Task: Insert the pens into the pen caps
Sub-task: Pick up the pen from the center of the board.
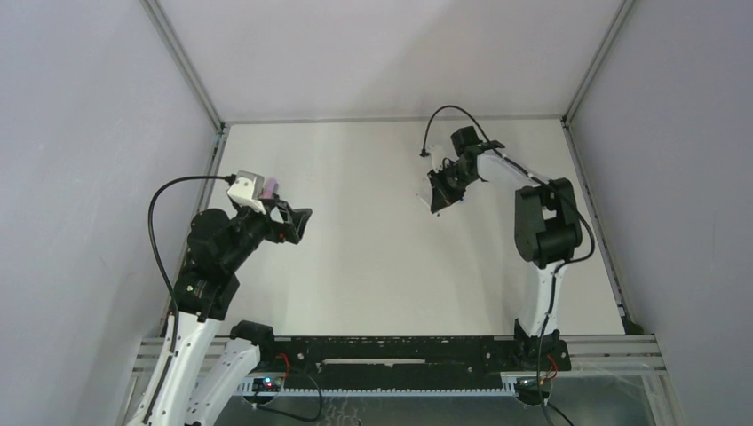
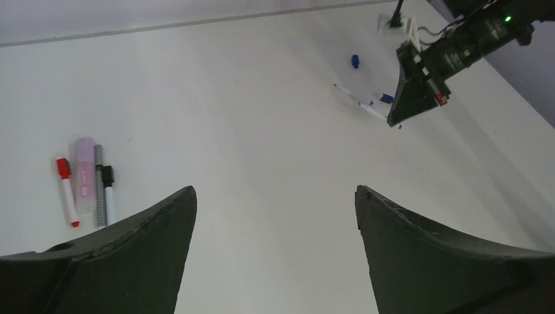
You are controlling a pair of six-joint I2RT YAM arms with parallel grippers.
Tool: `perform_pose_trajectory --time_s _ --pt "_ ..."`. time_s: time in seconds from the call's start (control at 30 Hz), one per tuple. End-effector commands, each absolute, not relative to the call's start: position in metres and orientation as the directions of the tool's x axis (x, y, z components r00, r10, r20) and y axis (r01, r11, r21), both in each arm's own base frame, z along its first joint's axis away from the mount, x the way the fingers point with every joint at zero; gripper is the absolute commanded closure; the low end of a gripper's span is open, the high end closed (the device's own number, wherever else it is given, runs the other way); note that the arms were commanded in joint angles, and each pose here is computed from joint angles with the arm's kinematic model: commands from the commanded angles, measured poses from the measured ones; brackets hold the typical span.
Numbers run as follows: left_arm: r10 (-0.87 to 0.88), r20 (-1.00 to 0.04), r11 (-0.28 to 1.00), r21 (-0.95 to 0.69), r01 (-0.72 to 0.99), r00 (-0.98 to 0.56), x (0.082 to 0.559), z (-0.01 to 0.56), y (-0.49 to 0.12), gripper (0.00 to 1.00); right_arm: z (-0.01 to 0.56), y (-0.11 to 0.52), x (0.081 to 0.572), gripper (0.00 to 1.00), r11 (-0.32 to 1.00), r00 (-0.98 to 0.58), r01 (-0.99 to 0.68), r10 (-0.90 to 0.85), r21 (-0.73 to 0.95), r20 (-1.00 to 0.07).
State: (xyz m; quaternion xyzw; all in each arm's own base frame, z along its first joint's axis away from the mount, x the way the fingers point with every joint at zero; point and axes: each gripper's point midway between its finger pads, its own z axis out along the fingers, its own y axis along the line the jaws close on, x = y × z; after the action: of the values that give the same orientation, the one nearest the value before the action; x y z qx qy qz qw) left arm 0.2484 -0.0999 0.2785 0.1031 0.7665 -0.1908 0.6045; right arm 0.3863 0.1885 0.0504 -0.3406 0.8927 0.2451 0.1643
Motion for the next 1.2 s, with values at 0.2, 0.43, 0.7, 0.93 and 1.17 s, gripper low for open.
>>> perform_pose_trajectory --time_s 0.2,0.43,0.7,0.93,1.17 --pt "-0.326 -0.915 0.662 -0.401 0.633 -0.239 0.229 0.305 -0.156 0.06 0.164 0.202 0.340 1.00 0.443 -0.633 -0.755 -0.299 0.483 -0.714" --pt "-0.614 -0.749 0.341 -0.535 0.772 -0.248 0.193 0.326 -0.208 0.09 0.220 0.212 0.280 1.00 0.229 -0.552 -0.830 -0.211 0.508 -0.807" --pt "-0.692 -0.653 0.220 -0.597 0.772 -0.307 0.195 0.319 -0.263 0.20 0.246 0.225 0.229 1.00 0.015 -0.459 -0.885 -0.188 0.465 -0.868" --pt "-0.692 -0.596 0.121 -0.651 0.749 -0.407 0.210 0.313 -0.313 0.30 0.253 0.234 0.211 1.00 -0.037 -0.411 -0.904 -0.196 0.426 -0.890" --pt "-0.684 -0.577 0.083 -0.669 0.739 -0.446 0.211 0.309 -0.339 0.39 0.252 0.238 0.206 1.00 -0.055 -0.408 -0.903 -0.203 0.427 -0.890"
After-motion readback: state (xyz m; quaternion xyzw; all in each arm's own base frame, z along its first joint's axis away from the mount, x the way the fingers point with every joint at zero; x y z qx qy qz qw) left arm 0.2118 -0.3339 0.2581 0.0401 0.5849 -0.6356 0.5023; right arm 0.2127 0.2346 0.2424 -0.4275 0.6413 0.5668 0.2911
